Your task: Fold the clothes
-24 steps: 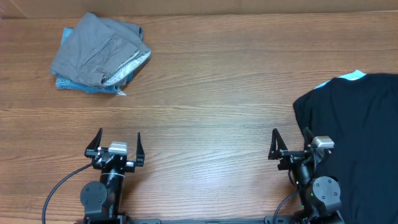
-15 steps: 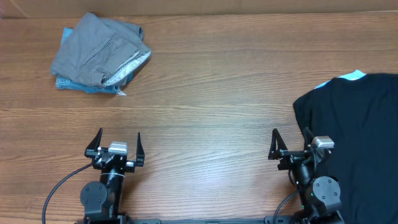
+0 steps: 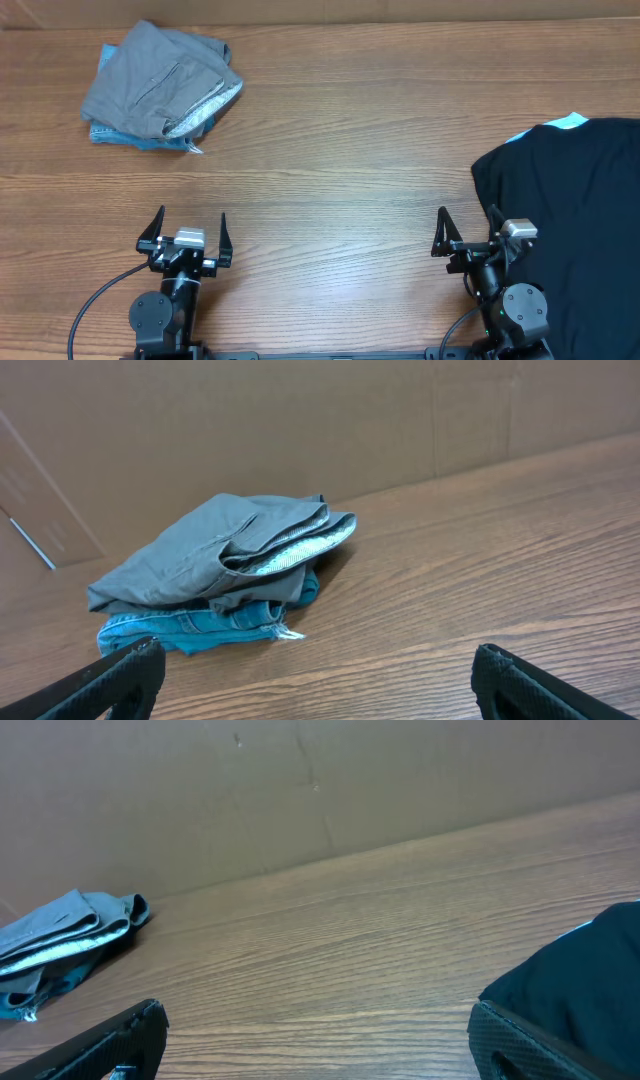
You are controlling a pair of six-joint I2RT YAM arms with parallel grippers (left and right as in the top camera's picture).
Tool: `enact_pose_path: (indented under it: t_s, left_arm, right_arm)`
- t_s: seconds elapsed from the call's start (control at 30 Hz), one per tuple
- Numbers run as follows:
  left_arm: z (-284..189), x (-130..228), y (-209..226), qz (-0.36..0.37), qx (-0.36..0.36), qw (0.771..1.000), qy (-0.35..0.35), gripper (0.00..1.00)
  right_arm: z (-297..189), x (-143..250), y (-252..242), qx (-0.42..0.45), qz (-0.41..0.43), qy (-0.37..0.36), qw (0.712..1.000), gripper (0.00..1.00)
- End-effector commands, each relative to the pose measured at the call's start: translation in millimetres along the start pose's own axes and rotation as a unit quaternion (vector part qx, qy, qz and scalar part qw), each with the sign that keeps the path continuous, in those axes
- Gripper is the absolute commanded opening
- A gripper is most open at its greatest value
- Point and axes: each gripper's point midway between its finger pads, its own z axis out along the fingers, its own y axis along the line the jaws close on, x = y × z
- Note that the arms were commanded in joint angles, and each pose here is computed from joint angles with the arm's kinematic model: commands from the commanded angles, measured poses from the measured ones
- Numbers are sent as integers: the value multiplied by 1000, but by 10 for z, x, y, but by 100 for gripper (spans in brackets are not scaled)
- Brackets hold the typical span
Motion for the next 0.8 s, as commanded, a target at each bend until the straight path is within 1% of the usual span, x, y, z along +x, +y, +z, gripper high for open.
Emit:
enact_pose_path:
  t_s: [0.0,0.57,0.63,0.77]
  left_arm:
    - [-3,7,20,-6,-5,1000,-1,100]
    - [-4,-14,-49,-12,15,1000,-7,100]
    - [-4,-12,-46,-47,14,999,-5,100]
    - [-6,-46,-77,-86,25,996,-12,100]
  right_arm:
    - [-8,-30,7,-2,1,-7,1000,100]
    - [-8,-29,8,-2,1,-7,1000,100]
    - [-10,3,75,-22,1,2,1000,100]
    - [-19,36,180,-53,1,12,999,100]
